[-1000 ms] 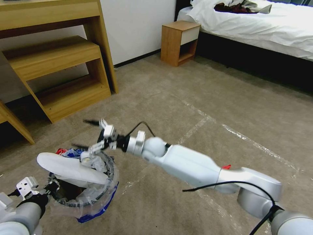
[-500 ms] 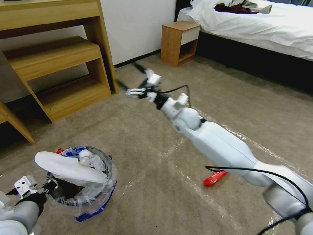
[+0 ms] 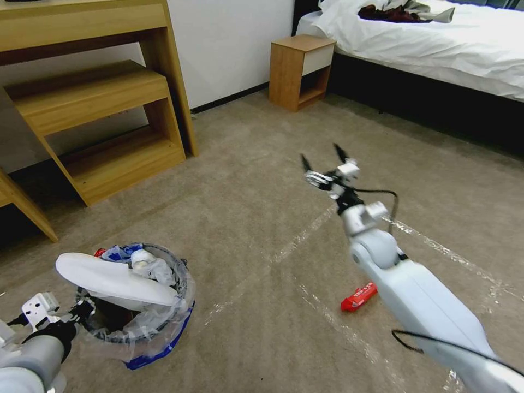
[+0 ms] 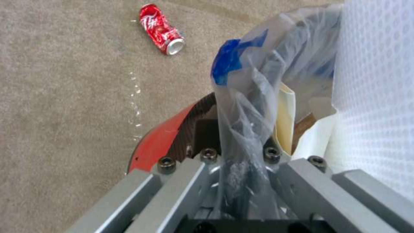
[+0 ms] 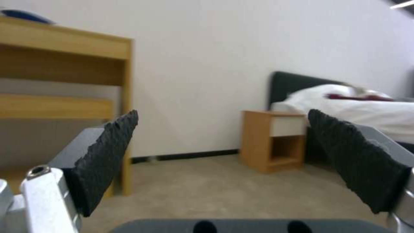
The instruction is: Pick up the trash bin and place the garbage on the floor into it.
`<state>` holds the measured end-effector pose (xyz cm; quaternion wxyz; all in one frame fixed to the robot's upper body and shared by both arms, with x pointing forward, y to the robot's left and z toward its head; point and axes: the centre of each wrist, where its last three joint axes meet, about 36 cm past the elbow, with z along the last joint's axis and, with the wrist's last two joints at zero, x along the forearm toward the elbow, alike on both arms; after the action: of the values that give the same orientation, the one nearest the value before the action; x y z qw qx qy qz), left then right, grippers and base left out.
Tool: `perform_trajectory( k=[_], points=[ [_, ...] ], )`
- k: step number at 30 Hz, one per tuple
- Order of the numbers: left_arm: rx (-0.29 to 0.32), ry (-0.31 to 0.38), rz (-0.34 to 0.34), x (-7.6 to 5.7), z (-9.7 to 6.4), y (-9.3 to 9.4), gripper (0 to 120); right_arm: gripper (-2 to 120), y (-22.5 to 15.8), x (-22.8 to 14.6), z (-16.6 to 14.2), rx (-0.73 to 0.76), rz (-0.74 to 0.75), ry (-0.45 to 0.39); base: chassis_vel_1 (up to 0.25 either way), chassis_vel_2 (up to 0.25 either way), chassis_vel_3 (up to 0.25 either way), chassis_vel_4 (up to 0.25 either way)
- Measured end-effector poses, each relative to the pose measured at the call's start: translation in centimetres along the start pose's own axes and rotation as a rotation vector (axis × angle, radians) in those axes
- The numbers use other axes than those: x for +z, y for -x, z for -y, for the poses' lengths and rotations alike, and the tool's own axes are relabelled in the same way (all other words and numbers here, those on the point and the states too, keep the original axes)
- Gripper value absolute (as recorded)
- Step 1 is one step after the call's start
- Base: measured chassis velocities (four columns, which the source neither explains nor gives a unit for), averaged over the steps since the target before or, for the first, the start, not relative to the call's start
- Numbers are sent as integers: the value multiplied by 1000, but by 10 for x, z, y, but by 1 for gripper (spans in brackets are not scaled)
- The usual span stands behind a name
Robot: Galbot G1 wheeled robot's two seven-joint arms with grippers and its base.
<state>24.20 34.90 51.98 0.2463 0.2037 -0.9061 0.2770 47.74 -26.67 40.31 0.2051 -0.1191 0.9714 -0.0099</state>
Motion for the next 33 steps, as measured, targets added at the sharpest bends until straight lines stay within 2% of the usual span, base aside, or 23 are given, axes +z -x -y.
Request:
perform_trajectory(
  k=[2,3,7,13,24,33],
  points=[
    [1,-4,-1,1,0,0,0,100,-30,6,0,78,13,2,0,0,0,0],
    [1,-4,-1,1,0,0,0,100,-30,6,0,78,13,2,0,0,0,0],
    [6,-16,-6,5,2,-3,0,100,-77,17,-2,163,52,-50,0,0,0,0],
    [12,-21,-6,8,4,-5,0,100,-108,4,-7,208,77,-71,0,0,0,0],
    [18,-29,-4,9,6,-9,0,100,-150,-2,-17,213,76,-106,0,0,0,0],
    [21,-33,-2,10,7,-11,0,100,-160,3,-27,203,74,-103,0,0,0,0]
  ],
)
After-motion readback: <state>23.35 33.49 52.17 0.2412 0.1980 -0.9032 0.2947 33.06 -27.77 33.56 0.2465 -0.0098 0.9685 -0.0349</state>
